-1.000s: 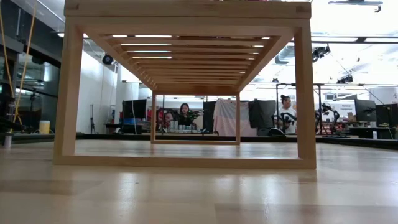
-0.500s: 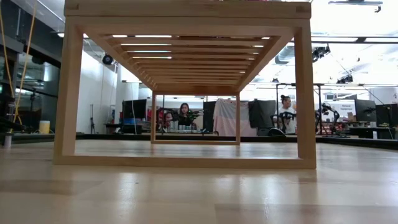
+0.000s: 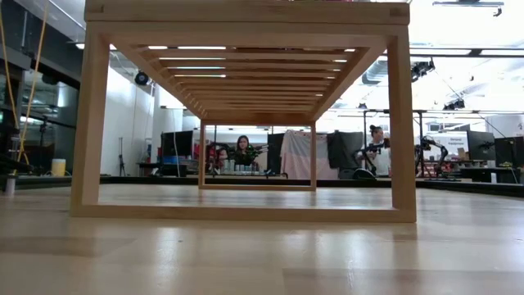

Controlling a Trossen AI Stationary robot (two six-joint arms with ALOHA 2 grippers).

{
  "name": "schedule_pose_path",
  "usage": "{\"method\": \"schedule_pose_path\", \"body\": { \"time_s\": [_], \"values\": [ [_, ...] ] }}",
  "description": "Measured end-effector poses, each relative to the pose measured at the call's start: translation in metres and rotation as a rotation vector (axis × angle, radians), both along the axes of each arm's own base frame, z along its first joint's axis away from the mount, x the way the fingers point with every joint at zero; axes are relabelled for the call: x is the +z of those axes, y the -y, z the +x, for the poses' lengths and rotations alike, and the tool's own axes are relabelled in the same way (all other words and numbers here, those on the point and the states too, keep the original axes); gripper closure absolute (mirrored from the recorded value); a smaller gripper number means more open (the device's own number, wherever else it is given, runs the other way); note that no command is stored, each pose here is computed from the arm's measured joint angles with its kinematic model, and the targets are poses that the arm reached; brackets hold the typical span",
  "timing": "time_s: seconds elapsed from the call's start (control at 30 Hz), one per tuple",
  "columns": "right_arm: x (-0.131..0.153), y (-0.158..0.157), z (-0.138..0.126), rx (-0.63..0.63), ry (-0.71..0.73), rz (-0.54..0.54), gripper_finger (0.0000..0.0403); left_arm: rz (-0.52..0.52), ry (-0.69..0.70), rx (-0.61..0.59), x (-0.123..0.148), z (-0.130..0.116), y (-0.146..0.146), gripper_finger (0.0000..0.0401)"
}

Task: Place canned beverage on shelf
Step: Put the white pink can on the shelf

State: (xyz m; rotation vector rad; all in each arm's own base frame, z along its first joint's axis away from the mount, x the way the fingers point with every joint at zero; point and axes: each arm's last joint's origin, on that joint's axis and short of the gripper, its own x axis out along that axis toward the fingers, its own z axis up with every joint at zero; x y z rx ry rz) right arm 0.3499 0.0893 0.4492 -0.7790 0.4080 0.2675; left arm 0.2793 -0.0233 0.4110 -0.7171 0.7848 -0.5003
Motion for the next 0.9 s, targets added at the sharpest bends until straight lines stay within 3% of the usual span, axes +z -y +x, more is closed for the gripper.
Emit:
{"method": "schedule_pose_path", "body": {
  "time_s": [0.13,0.37,0.57,0.67,0.77,0.9],
  "values": [
    [0.000,0.000,0.000,-0.002,0.002,-0.004,0.0159,0.001,-0.009,0.007,-0.001,-0.001,-0.006,0.0170],
    [0.005,0.005,-0.003,-0.213,0.048,-0.017,0.0042,0.020,-0.034,0.019,0.000,-0.014,-0.018,0.0170],
    [0.026,0.012,-0.022,-0.265,0.121,0.020,0.0022,0.116,0.014,0.108,0.016,-0.048,-0.028,0.0170],
    [0.038,0.021,-0.037,-0.330,0.159,0.113,0.0020,0.253,0.085,0.226,0.029,-0.074,-0.031,0.0170],
    [0.052,0.035,-0.056,-0.415,0.206,0.274,0.0019,0.390,0.171,0.371,0.042,-0.099,-0.034,0.0170],
    [0.060,0.052,-0.078,-0.528,0.207,0.454,0.0018,0.485,0.309,0.521,0.046,-0.127,-0.035,0.0170]
  ]
}}
